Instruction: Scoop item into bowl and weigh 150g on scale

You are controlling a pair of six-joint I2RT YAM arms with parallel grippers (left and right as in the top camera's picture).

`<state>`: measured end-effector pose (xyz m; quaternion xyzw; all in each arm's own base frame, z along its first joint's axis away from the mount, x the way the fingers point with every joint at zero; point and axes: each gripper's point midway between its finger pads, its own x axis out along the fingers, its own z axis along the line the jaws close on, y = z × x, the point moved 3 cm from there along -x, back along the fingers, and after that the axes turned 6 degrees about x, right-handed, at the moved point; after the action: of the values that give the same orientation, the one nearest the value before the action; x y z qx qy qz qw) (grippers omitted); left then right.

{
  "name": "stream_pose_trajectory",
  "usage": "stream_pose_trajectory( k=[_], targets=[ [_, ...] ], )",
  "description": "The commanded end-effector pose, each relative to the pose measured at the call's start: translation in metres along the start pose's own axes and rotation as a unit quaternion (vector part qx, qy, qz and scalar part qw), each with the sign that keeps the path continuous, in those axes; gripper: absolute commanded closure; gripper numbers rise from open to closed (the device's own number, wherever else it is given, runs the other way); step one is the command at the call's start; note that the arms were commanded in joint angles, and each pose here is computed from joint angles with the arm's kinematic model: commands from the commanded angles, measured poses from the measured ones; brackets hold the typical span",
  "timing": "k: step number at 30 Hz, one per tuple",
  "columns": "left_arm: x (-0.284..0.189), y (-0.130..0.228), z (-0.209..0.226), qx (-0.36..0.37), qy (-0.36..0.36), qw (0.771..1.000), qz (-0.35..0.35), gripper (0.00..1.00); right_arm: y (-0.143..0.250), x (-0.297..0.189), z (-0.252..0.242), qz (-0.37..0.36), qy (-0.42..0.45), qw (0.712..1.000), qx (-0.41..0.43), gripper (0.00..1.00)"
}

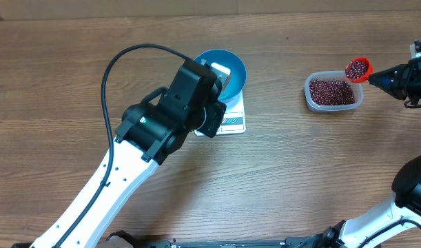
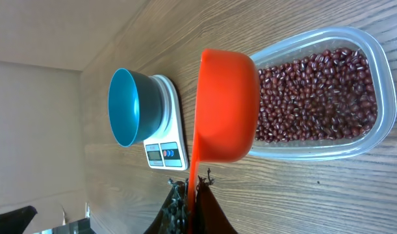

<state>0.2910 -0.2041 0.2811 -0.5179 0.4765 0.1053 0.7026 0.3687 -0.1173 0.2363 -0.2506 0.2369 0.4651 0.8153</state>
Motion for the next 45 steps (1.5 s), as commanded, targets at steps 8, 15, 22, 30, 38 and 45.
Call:
stream_pose_trajectory(
  k=[8,15,22,30,38,45],
  targets=[
    [-0.002,0.027,-0.005,0.041,0.029,0.998,0.025,0.95,0.001,-0.004,0.007,-0.006,-0.002,1.0,-0.012,0.96],
    [-0.026,0.049,0.018,-0.012,0.048,0.998,-0.038,0.96,0.001,-0.004,0.006,-0.007,-0.002,1.0,-0.014,0.96],
    [0.008,0.087,0.021,-0.019,0.048,0.998,-0.042,0.9,0.001,-0.004,0.006,-0.007,-0.002,1.0,-0.013,0.96],
    [0.028,0.089,0.023,0.012,0.047,0.998,-0.033,0.78,0.001,-0.004,0.006,-0.007,-0.002,1.0,-0.013,0.96],
    [0.045,0.091,0.026,0.01,0.043,0.999,-0.015,0.56,0.002,-0.004,0.005,-0.004,0.005,1.0,-0.012,0.96],
    [0.061,0.098,0.026,0.006,0.047,0.999,0.013,0.0,0.002,-0.004,0.005,-0.004,0.005,1.0,-0.012,0.96]
  ],
)
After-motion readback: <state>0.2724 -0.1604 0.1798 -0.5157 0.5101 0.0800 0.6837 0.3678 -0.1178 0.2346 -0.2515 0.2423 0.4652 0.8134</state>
